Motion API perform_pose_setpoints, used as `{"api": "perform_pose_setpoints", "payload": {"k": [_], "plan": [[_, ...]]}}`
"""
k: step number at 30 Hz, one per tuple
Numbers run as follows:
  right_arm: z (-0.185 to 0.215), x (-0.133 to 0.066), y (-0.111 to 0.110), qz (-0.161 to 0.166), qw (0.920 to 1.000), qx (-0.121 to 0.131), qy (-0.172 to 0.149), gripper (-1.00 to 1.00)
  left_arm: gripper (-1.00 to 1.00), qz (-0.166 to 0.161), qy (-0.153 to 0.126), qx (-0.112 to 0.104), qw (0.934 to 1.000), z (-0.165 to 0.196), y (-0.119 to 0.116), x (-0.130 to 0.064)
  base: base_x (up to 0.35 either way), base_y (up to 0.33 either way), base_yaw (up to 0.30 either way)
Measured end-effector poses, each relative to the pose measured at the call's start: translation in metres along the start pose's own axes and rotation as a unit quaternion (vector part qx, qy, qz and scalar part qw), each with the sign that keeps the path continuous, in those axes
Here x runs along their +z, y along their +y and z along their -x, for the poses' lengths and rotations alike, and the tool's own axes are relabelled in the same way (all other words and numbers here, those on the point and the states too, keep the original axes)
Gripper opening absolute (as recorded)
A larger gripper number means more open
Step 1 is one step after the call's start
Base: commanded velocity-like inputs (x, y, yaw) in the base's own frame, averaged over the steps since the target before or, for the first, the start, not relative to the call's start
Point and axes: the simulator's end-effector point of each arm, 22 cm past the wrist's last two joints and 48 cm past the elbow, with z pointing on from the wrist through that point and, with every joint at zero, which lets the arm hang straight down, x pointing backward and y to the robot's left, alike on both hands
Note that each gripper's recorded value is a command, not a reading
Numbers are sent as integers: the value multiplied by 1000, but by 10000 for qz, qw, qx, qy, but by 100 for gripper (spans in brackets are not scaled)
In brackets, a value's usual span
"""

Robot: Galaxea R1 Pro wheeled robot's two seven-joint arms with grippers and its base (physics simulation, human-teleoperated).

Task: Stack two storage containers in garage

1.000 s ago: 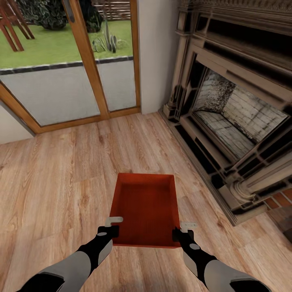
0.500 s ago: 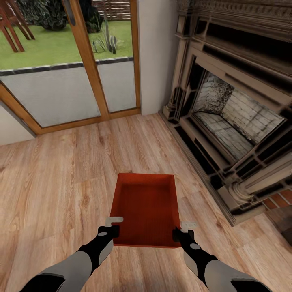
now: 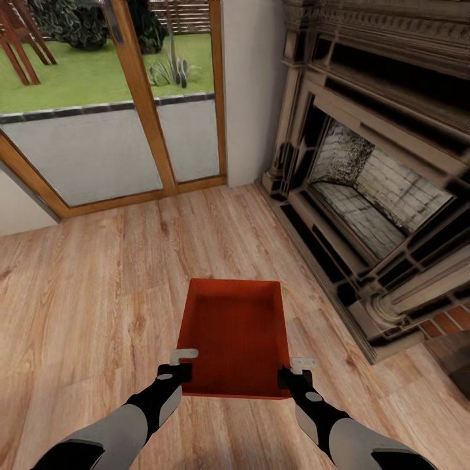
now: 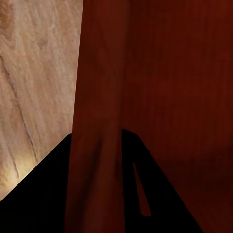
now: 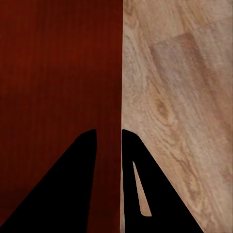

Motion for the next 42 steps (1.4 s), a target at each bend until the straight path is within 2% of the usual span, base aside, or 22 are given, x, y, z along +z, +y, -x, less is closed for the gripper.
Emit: {"api": "perform_pose_setpoints", "payload": {"k": [34, 42], "plan": [[18, -42, 2, -10, 10000, 20, -11, -100, -100, -10, -8, 19, 10000, 13, 5, -44, 0, 0, 0], [17, -42, 4, -9, 10000, -6, 24, -100, -100, -14, 19, -5, 10000, 11, 7, -43, 0, 0, -4]]}}
